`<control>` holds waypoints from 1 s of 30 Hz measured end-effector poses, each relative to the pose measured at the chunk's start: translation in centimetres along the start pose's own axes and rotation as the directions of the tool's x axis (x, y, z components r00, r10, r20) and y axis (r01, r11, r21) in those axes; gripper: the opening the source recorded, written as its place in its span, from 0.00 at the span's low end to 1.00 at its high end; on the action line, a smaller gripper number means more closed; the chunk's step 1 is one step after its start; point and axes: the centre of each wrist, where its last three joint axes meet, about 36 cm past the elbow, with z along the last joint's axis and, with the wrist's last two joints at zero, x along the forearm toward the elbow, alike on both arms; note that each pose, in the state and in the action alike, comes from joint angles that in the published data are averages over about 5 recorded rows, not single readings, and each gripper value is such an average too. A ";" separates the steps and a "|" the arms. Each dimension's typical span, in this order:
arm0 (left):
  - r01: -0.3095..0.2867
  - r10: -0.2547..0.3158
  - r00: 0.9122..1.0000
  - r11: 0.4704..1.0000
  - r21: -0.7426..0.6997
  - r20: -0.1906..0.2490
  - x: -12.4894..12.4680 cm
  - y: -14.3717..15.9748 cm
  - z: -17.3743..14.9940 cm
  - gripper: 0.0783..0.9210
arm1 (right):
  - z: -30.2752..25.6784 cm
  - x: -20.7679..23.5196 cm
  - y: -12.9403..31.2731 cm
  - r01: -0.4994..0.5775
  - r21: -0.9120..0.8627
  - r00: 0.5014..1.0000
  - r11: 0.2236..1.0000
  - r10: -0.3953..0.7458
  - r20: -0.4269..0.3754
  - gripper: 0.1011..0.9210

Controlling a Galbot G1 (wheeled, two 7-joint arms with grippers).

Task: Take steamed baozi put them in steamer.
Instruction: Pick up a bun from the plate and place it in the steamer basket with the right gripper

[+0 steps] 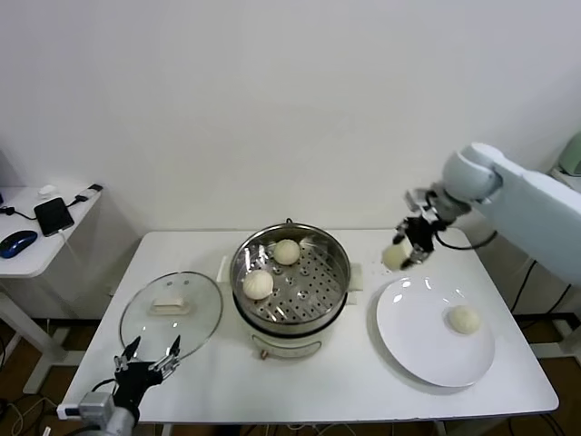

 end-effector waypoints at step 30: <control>0.016 -0.016 0.999 1.000 0.015 0.030 0.2 -0.4 -0.7 0.88 | -22.2 -12.0 -0.9 0.174 0.953 0.978 0.247 -0.158 -0.137 0.56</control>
